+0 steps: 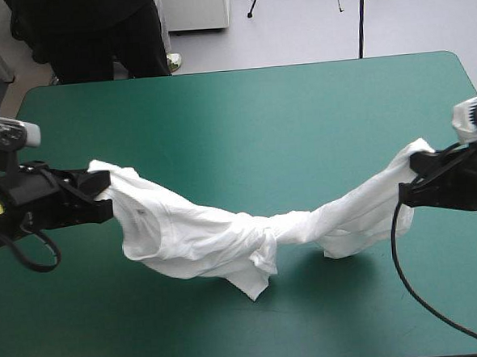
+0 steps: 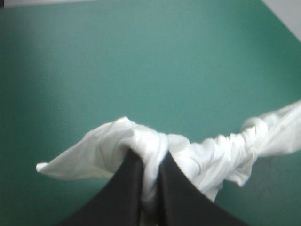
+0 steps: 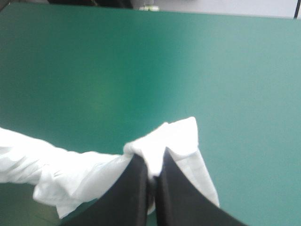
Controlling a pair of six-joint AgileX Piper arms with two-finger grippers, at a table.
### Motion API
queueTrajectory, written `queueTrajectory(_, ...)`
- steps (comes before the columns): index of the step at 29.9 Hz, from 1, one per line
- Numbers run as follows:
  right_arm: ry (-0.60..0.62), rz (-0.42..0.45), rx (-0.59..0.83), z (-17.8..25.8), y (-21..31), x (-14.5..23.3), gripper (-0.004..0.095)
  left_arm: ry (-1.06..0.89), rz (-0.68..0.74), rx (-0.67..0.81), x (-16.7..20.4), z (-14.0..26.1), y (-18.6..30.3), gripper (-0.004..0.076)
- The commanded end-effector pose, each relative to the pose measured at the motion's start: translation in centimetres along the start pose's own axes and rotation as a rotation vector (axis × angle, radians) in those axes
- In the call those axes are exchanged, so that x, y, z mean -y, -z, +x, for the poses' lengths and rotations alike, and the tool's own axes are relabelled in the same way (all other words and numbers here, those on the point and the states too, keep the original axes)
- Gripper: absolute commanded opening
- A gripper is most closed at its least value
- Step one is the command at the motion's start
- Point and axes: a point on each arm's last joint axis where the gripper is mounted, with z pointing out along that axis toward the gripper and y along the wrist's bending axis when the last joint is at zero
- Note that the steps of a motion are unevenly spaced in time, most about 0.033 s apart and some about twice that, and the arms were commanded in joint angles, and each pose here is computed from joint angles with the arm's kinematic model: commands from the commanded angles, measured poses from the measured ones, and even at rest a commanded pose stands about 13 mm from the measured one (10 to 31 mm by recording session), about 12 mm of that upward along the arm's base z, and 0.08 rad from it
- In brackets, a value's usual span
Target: Fold the cloth
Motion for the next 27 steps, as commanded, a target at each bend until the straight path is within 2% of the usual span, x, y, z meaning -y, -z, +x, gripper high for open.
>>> queueTrajectory(1,-0.028,-0.019,0.007,-0.1,-2.9,0.5,-0.0017,0.038,0.019,-0.102,-0.4,1.0,-2.4,-0.0009)
queueTrajectory(6,-0.037,0.006,-0.091,0.0,-8.4,1.9,-0.0017,0.058,-0.019,-0.173,-2.0,0.5,-7.5,-0.0009)
queueTrajectory(16,-0.044,0.103,-0.177,-0.8,-20.6,5.5,-0.0017,0.017,-0.215,-0.129,-6.5,-1.7,-17.9,-0.0009)
queueTrajectory(27,-0.034,0.151,-0.203,0.6,-28.4,7.8,-0.0017,0.002,-0.253,-0.111,-9.0,-1.2,-26.2,-0.0009)
